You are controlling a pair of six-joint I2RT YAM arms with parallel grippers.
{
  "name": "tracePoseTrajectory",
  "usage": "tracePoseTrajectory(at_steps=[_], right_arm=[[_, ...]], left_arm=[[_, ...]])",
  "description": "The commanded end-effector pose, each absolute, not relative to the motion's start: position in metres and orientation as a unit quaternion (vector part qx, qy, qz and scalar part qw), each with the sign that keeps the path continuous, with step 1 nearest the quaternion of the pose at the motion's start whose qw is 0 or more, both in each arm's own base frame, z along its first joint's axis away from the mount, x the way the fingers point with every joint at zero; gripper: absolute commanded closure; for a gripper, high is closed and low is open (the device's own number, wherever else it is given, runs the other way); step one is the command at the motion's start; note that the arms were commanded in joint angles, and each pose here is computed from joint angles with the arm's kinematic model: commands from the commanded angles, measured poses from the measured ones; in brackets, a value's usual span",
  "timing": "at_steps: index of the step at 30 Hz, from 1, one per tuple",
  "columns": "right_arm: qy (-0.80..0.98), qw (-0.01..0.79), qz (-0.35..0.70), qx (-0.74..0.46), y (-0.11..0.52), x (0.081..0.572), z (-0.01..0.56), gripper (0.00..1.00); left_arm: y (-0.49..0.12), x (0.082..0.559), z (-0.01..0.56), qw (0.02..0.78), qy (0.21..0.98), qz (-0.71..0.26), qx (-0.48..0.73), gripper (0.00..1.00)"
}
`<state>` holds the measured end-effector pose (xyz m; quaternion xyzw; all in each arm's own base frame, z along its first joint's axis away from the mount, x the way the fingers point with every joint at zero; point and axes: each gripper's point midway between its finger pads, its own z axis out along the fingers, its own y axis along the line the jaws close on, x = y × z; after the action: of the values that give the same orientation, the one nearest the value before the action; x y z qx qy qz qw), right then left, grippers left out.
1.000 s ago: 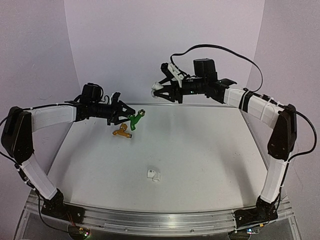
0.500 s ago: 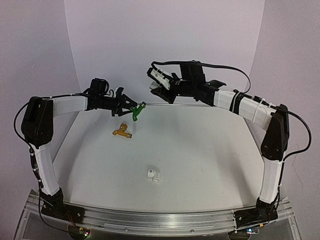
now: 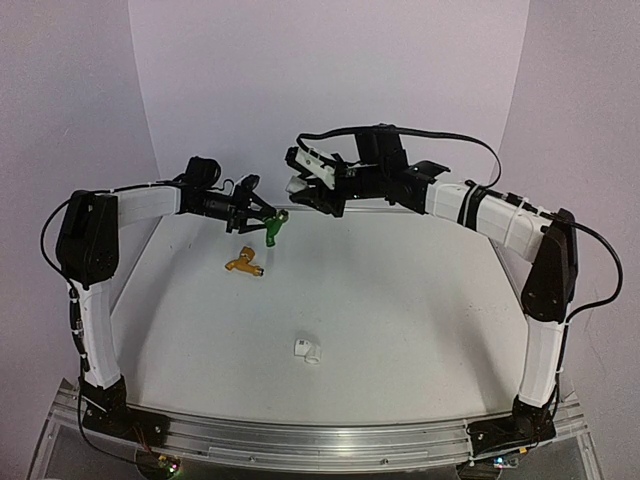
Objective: Install the water faucets
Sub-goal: Place the water faucet at the center of the board.
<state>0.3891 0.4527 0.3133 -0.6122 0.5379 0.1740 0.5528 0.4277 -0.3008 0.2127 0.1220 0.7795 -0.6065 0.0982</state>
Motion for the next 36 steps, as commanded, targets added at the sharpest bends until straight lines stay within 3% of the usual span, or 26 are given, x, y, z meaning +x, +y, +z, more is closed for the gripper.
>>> tracePoseTrajectory(at_steps=[1,16,36], right_arm=[[0.488,0.562,0.215,-0.632,0.472,0.367,0.334,1.00],[0.463,0.525,0.272,-0.660,0.483,0.340,0.323,1.00],[0.461,0.523,0.237,-0.677,0.492,0.350,0.306,1.00]], left_arm=[[-0.300,0.413,0.261,0.124,0.732,-0.639,0.200,1.00],[-0.297,0.405,0.266,0.141,0.731,-0.627,0.228,1.00],[-0.303,0.393,0.281,0.149,0.726,-0.625,0.245,1.00]])
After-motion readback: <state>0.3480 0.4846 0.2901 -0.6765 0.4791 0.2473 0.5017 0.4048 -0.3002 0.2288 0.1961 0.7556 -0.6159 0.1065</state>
